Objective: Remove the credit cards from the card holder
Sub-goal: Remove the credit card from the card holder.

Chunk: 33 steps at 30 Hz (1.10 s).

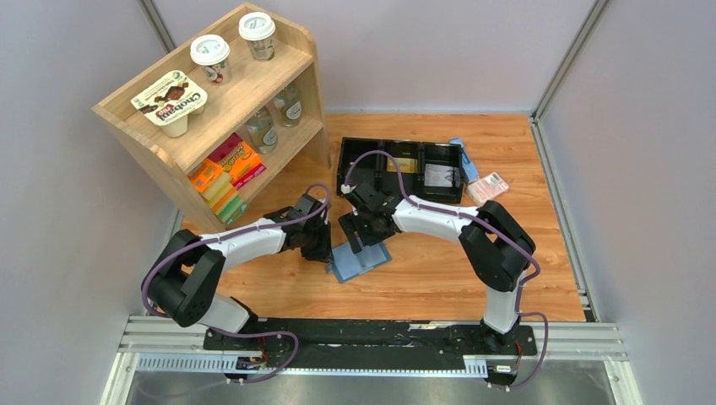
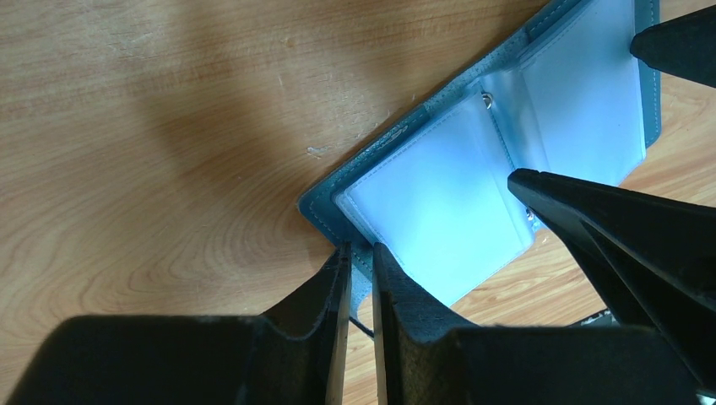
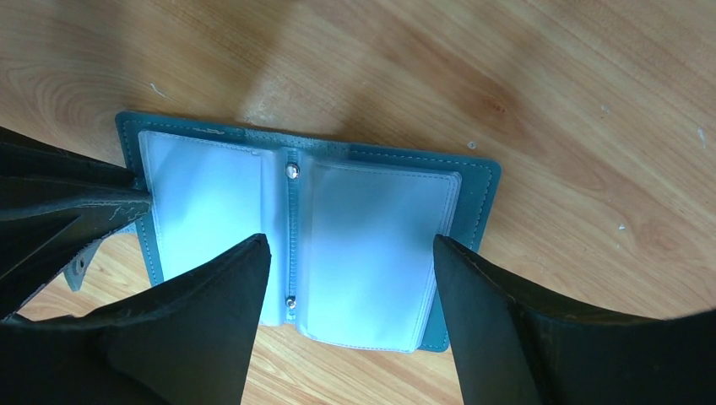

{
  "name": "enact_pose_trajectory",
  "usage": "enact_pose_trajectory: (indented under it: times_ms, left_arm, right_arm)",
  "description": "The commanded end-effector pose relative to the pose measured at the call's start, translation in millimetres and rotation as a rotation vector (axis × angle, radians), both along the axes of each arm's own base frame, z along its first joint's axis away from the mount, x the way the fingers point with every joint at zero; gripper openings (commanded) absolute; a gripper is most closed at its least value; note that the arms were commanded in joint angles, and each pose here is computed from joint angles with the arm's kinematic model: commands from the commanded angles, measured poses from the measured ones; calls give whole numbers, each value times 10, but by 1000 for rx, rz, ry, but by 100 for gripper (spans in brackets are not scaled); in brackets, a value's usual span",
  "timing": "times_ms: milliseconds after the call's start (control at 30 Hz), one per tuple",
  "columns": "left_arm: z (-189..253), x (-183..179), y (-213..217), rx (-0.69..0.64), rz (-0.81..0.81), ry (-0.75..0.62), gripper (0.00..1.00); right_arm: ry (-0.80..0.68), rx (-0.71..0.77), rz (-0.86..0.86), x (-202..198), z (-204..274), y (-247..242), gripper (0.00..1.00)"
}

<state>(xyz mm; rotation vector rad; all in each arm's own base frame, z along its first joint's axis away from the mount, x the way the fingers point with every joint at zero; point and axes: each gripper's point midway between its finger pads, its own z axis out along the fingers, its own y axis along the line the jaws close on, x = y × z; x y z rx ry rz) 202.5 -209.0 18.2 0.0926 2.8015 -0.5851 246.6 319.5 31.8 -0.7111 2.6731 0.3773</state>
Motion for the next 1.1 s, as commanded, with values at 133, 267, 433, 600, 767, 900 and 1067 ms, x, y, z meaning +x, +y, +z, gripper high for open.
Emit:
enact_pose_trajectory:
  times_ms: [133, 267, 433, 600, 767, 900, 1067]
  left_arm:
    - [22, 22, -34, -10, -9, -5, 23]
    - [22, 24, -32, -10, -8, -7, 23]
    - [24, 19, -29, -9, -8, -6, 23]
    - [17, 16, -33, -8, -9, -4, 23]
    - [18, 16, -33, -9, -10, -2, 23]
    - [18, 18, -31, -9, -9, -4, 23]
    - [20, 22, -37, -11, -10, -4, 23]
  right_arm:
    - [-62, 5, -28, 82, 145, -14, 76]
    - [-59, -1, -22, 78, 132, -12, 76]
    - [-32, -10, -19, 33, 30, -31, 74]
    - [-32, -6, -13, 13, 19, -17, 70]
    - [-36, -3, -4, -11, 61, 1, 67]
    - [-45, 8, 6, -33, 154, 32, 66]
    - [-52, 16, 23, -67, 252, 77, 66]
